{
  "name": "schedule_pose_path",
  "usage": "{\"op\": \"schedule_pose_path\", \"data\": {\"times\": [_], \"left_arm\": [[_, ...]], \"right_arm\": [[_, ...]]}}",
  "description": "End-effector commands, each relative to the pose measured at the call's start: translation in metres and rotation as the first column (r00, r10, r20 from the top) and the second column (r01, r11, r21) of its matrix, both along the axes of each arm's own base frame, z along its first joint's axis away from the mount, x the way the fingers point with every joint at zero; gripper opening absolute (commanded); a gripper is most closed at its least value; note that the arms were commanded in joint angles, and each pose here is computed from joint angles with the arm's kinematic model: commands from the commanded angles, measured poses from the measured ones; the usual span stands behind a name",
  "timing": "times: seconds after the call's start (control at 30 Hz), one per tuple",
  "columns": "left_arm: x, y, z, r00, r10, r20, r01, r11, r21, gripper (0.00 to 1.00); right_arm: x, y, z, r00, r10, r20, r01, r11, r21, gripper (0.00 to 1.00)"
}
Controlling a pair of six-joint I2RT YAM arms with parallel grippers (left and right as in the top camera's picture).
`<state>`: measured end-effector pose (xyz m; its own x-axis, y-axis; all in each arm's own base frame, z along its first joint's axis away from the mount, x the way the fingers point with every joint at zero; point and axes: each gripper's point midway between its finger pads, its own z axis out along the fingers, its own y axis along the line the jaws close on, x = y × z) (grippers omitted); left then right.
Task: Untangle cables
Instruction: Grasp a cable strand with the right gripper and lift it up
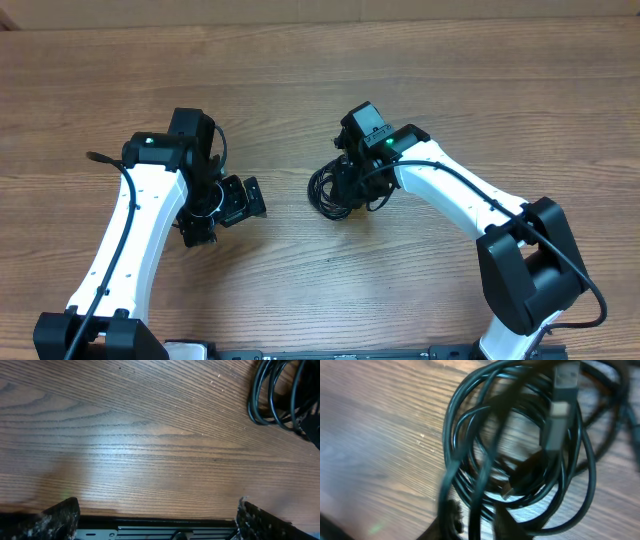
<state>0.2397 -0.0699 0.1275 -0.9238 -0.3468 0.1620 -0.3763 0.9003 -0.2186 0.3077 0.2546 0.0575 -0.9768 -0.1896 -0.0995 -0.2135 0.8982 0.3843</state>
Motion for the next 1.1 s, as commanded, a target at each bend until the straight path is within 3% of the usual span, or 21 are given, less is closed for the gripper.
{"op": "schedule_pose_path", "data": {"times": [0.0,0.03,0.13,0.27,0.43,0.63,0.77,0.83,0.93,1.07], "left_arm": [[0.002,-0.002,0.001,1.0,0.007,0.001,-0.007,1.0,-0.004,1.0],[0.002,-0.004,0.001,1.0,0.007,0.001,-0.007,1.0,-0.014,1.0],[0.004,-0.011,0.003,1.0,0.009,0.004,-0.009,0.998,-0.058,1.0],[0.004,-0.013,0.004,1.0,0.021,0.002,-0.021,0.997,-0.072,1.0],[0.005,-0.014,0.004,0.999,0.034,0.0,-0.034,0.997,-0.074,1.0],[0.01,-0.021,0.007,0.999,0.035,0.018,-0.032,0.993,-0.117,1.0],[0.014,-0.023,0.007,0.999,0.045,0.029,-0.041,0.991,-0.125,1.0],[0.016,-0.024,0.007,0.998,0.042,0.039,-0.036,0.991,-0.126,0.99],[0.017,-0.026,0.007,0.998,0.035,0.048,-0.028,0.991,-0.127,0.85],[0.019,-0.031,0.006,0.998,0.019,0.063,-0.01,0.992,-0.127,0.66]], "right_arm": [[-0.007,0.025,0.018,0.998,0.033,-0.046,-0.027,0.991,0.133,0.09],[-0.009,0.032,0.027,0.997,0.049,-0.064,-0.037,0.983,0.181,0.04],[-0.014,0.059,0.081,0.984,0.12,-0.13,-0.06,0.917,0.395,0.04],[-0.016,0.068,0.149,0.968,0.172,-0.181,-0.044,0.832,0.553,0.04],[-0.019,0.064,0.221,0.96,0.214,-0.183,-0.045,0.759,0.649,0.04],[-0.027,0.064,0.262,0.962,0.25,-0.111,-0.109,0.722,0.683,0.04],[-0.041,0.067,0.308,0.936,0.343,-0.078,-0.143,0.575,0.806,0.04],[-0.048,0.065,0.338,0.917,0.398,-0.018,-0.182,0.46,0.869,0.04],[-0.057,0.056,0.375,0.891,0.447,0.077,-0.241,0.323,0.915,0.04],[-0.066,0.049,0.403,0.886,0.449,0.118,-0.271,0.295,0.916,0.04]]}}
